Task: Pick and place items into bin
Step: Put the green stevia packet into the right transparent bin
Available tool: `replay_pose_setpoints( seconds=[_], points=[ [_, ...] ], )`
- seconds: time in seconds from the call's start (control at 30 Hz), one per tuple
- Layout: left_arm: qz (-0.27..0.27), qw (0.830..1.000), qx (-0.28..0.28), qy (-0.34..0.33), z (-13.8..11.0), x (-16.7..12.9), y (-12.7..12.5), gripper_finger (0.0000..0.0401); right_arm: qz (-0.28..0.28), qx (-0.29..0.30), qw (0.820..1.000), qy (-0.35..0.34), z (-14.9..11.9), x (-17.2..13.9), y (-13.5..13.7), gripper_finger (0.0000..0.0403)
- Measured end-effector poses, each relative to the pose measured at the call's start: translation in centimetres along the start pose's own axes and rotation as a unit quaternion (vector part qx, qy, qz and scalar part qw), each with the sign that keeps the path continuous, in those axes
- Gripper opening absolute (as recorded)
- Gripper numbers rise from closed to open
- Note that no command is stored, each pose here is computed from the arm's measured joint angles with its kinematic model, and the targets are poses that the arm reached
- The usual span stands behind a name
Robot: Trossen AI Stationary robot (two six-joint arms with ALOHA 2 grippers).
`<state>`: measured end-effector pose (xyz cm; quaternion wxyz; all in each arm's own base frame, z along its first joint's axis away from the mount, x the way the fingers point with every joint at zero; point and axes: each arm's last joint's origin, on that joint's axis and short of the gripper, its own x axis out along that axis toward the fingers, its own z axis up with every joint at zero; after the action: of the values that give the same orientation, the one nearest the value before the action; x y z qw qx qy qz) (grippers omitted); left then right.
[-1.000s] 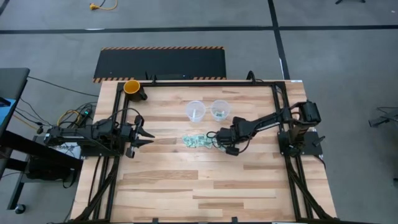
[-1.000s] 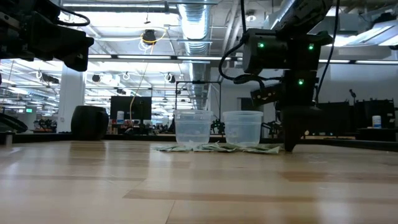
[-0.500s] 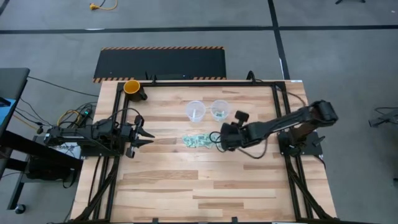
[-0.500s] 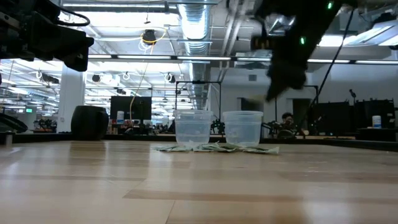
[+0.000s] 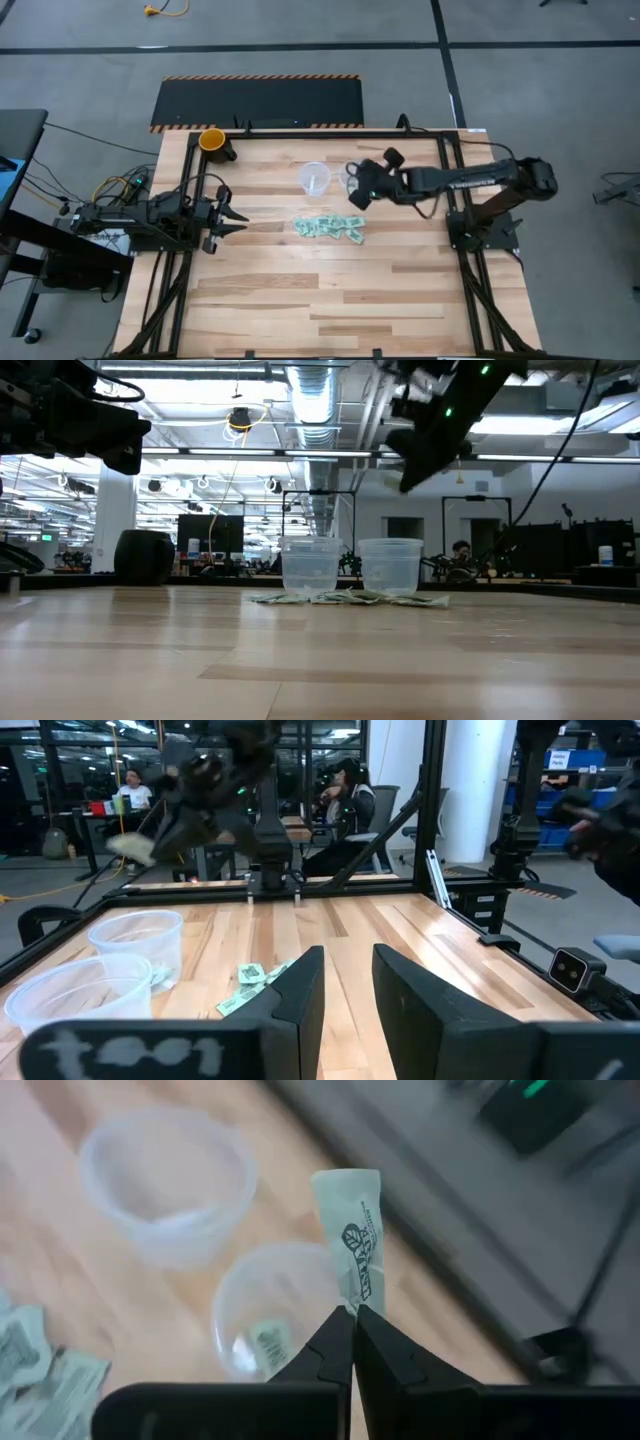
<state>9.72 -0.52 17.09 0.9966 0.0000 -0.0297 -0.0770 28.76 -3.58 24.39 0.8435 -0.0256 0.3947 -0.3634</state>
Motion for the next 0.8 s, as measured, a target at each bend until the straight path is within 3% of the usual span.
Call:
replay_pose_setpoints(
  seconds=[0.2,0.5,0.8],
  points=[
    [0.000,1.000,0.000,0.000,0.0,0.0,0.0,0.0077,0.016,0.008,0.999,0.041,0.0,2.7,-1.5,0.0001],
    [0.000,1.000,0.000,0.000,0.0,0.0,0.0,0.0077,0.056,-0.004,0.997,0.048,0.2,3.3,-2.2,0.0009],
    [0.000,1.000,0.000,0.000,0.0,0.0,0.0,0.0077,0.069,-0.024,0.996,0.048,0.1,3.1,-1.8,0.0069]
  ],
)
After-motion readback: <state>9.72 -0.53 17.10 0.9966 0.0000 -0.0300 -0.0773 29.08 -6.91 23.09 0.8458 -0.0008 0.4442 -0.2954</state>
